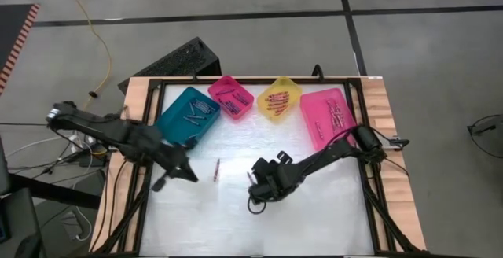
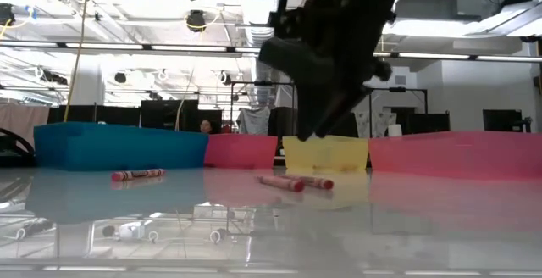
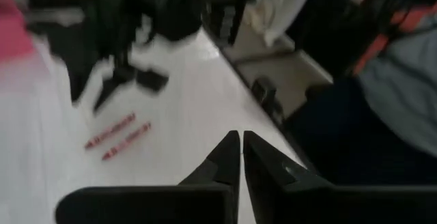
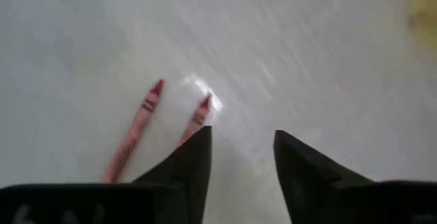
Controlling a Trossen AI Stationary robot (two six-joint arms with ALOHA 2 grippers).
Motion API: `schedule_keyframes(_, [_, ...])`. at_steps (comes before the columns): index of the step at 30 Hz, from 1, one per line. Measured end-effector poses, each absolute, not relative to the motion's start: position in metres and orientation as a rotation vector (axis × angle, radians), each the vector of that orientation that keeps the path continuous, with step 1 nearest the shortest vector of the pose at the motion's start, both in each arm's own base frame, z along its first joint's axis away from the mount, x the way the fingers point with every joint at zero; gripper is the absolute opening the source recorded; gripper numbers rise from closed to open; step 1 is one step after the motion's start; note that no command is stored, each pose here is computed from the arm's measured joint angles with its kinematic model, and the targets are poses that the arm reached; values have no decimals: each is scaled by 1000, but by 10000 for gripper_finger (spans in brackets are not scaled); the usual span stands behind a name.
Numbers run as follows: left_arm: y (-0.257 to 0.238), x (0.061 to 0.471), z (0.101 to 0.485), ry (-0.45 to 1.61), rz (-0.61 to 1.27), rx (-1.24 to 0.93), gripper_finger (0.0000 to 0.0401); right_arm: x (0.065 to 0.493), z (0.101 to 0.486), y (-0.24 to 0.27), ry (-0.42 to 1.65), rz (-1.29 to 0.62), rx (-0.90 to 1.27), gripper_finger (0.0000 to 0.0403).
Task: Sort crayons
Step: Put the red crayon into the yellow bin
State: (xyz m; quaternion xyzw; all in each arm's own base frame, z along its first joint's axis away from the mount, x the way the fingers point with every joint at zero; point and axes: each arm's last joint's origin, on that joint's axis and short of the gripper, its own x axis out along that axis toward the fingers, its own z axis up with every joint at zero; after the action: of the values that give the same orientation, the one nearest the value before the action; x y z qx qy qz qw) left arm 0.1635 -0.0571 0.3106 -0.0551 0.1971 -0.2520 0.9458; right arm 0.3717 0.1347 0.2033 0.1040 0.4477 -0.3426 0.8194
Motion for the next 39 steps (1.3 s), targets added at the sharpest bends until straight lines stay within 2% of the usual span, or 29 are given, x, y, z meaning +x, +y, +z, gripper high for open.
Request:
schedule_keyframes(6, [-51,128,333,231,-455,-114,44,371,189,119,1024,-682,248,216])
schedule_keyframes(11, [-46,112,340,160,-402,-114,82,360,183,110,984,-643,322,234])
schedule_keyframes(19, [-44,108,335,214,-359,-103,120,337,150,101,937,-620,369,228])
schedule_keyframes(29, [-49,121,327,293,-351,-133,123,319,124,100,845,-669,352,225])
schedule_keyframes(39, [-54,132,321,346,-345,-122,123,314,121,102,853,-688,318,152])
